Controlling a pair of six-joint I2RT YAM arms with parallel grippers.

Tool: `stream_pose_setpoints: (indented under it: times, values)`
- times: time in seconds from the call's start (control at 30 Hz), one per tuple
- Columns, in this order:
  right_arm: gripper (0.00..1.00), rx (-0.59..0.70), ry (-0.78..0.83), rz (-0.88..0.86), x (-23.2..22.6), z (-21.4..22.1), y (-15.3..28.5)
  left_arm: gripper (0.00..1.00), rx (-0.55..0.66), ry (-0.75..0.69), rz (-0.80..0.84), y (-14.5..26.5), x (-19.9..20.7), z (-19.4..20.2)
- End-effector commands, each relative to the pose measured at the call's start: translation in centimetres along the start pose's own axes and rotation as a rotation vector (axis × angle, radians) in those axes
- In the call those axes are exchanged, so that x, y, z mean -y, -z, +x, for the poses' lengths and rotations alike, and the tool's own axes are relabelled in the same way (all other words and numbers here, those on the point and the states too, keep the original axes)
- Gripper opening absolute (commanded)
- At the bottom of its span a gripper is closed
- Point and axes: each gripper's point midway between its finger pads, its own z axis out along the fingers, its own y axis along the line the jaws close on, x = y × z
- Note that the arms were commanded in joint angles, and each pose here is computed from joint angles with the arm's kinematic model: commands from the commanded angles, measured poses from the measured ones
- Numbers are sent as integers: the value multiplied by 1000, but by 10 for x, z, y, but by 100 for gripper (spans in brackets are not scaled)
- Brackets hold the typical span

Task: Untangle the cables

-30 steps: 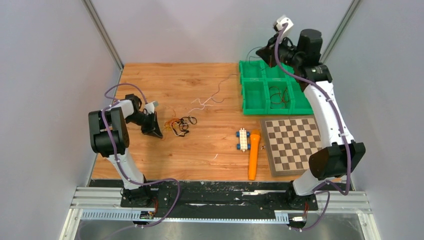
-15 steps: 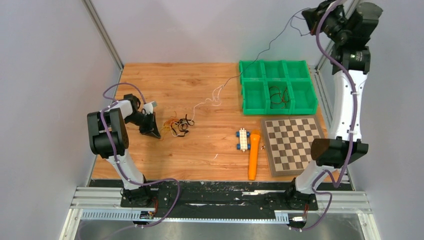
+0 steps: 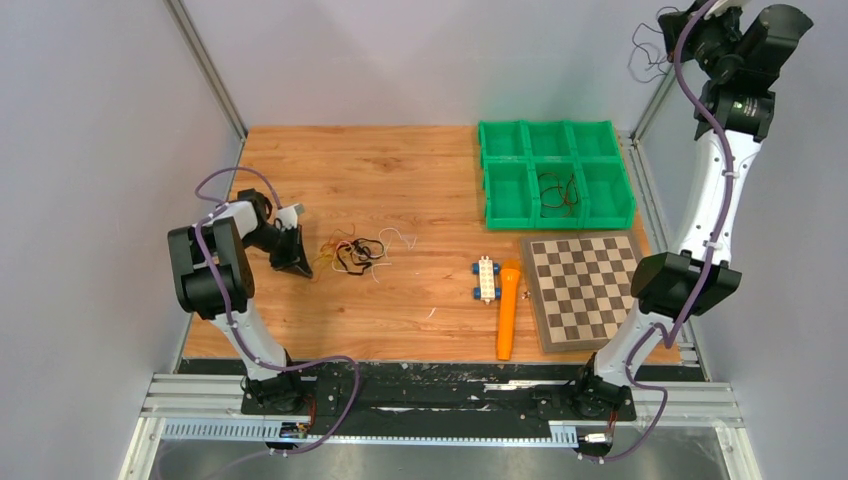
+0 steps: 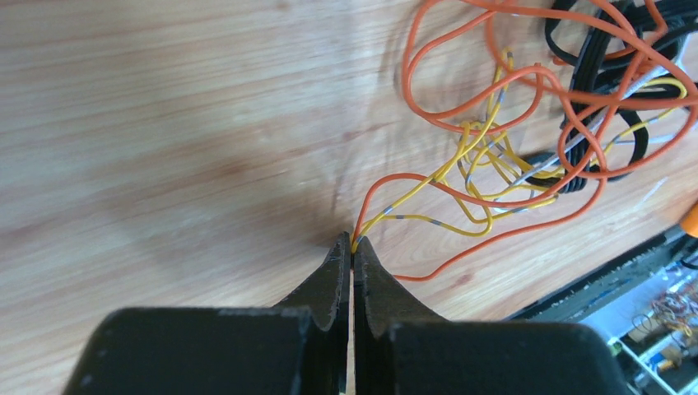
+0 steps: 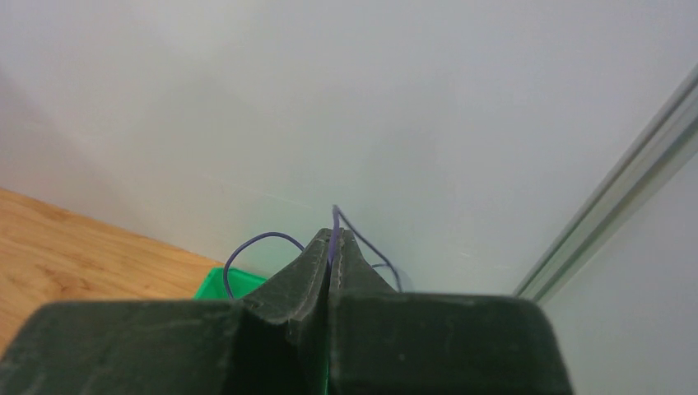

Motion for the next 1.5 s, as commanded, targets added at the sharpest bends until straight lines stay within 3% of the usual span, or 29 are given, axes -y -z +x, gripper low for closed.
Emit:
stream_pose_setpoints:
  times: [0.0,0.57,1.0,1.27,1.47]
  values:
    - [0,120,56,36,11,-46,12,0,76,-57,-177,24,-37,-17]
    - [0,6,23,23,31,29,-10,0,102,-44,17,21,-6,-23]
    - [0,-148,-3,68,77,160,-53,0,94,-27,54,17,-4,-28]
    - [0,-231,21,74,75,232,-79,0,84,-18,47,14,-6,-24]
    - [0,-242,64,179,91,244,-82,0,79,-14,46,15,-6,-25]
